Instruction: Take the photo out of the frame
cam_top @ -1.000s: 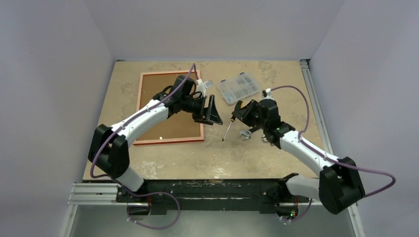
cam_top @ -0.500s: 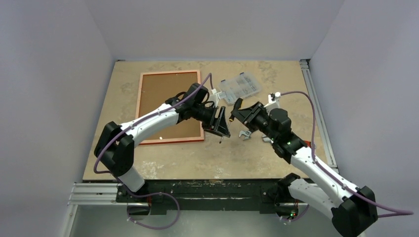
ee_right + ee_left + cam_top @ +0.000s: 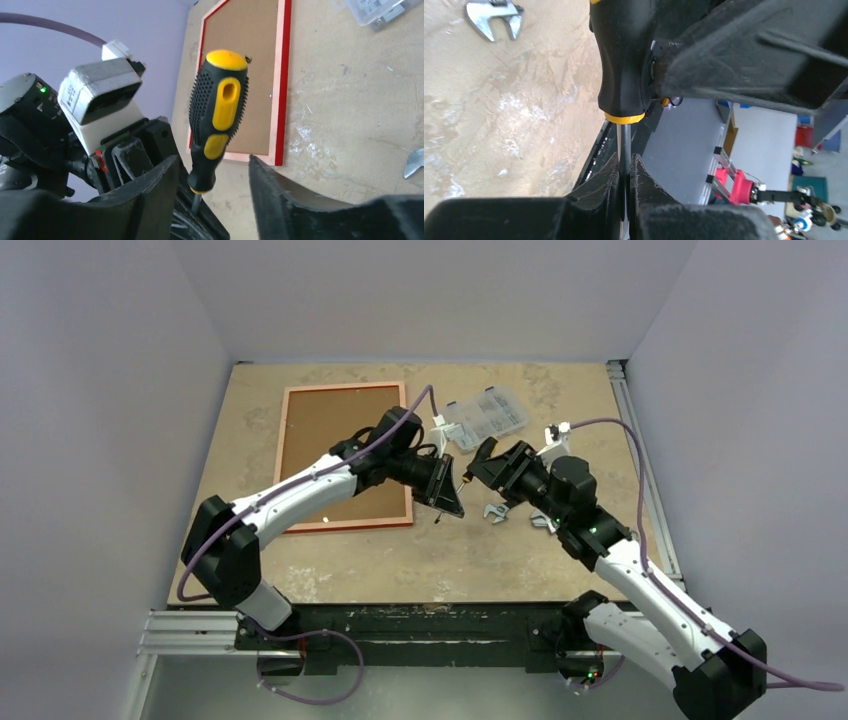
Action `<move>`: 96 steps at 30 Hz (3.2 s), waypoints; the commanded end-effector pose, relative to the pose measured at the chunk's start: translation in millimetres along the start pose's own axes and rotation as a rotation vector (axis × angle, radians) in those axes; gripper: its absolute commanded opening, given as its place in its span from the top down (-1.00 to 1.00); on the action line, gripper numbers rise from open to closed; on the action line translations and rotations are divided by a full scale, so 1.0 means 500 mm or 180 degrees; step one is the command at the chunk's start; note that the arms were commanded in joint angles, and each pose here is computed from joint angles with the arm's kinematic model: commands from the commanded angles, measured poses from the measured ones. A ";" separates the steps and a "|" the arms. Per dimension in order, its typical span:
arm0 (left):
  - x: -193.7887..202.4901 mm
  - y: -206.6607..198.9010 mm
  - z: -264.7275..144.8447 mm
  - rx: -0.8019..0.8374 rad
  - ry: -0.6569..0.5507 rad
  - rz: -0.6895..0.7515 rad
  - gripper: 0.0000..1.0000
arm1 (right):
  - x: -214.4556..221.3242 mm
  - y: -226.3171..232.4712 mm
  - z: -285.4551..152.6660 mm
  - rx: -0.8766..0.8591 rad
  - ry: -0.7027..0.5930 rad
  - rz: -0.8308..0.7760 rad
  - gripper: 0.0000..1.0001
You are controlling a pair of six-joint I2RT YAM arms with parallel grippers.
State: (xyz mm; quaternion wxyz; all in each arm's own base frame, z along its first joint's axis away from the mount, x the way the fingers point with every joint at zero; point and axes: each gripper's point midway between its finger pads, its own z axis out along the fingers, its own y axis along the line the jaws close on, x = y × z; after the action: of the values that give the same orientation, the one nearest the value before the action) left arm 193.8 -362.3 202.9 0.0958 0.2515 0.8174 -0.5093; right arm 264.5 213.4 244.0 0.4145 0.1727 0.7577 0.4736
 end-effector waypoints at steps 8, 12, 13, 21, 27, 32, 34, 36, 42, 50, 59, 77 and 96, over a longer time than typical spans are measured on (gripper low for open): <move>-0.044 -0.055 -0.069 -0.0201 -0.0470 0.0866 1.00 | 0.001 -0.028 -0.094 0.0409 0.0527 -0.1659 -0.59; -0.037 -0.073 -0.075 -0.0139 -0.0453 0.1124 1.00 | -0.008 -0.002 -0.130 0.0227 0.0427 -0.1835 -0.70; -0.035 -0.079 -0.077 -0.0109 -0.0455 0.1193 1.00 | -0.008 0.011 -0.139 0.0158 0.0421 -0.1824 -0.81; 0.018 -0.138 -0.085 0.0055 -0.0399 0.2021 1.00 | 0.069 0.116 -0.194 -0.1043 0.0930 -0.2176 -0.80; -0.012 -0.111 -0.097 -0.0400 -0.0772 0.2182 1.00 | 0.048 0.151 -0.216 -0.1140 0.0603 -0.1764 -0.75; -0.039 -0.099 -0.124 -0.0703 -0.1116 0.2293 1.00 | 0.031 0.181 -0.212 -0.1271 0.0349 -0.0969 -0.76; -0.036 -0.102 -0.123 -0.0671 -0.1117 0.2304 1.00 | 0.027 0.195 -0.198 -0.1348 0.0348 -0.0836 -0.75; -0.031 -0.105 -0.116 -0.0620 -0.1066 0.2304 1.00 | 0.027 0.208 -0.183 -0.1371 0.0434 -0.0861 -0.73; -0.010 -0.129 -0.102 -0.0351 -0.0944 0.2368 1.00 | 0.011 0.211 -0.163 -0.1259 0.0418 -0.1159 -0.69; 0.037 -0.181 -0.081 0.0208 -0.0669 0.2455 1.00 | 0.035 0.265 -0.189 -0.1917 0.0594 -0.1694 -0.45; 0.040 -0.178 -0.077 0.0144 -0.0634 0.2472 1.00 | 0.041 0.267 -0.184 -0.1889 0.0787 -0.1815 -0.10; 0.016 -0.158 -0.084 -0.0155 -0.0835 0.2455 1.00 | 0.031 0.252 -0.126 -0.1576 0.0720 -0.1436 0.59; 0.040 0.141 -0.318 -0.1745 -0.1760 -0.0782 -0.35 | -0.062 0.058 0.087 0.1077 -0.0084 -0.1531 1.00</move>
State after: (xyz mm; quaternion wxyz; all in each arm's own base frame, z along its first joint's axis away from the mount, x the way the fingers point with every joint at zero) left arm 208.6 -260.5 267.8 0.3903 0.1983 0.8128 -0.3843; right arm 269.2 230.6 271.4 0.4353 0.0065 0.8292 0.3506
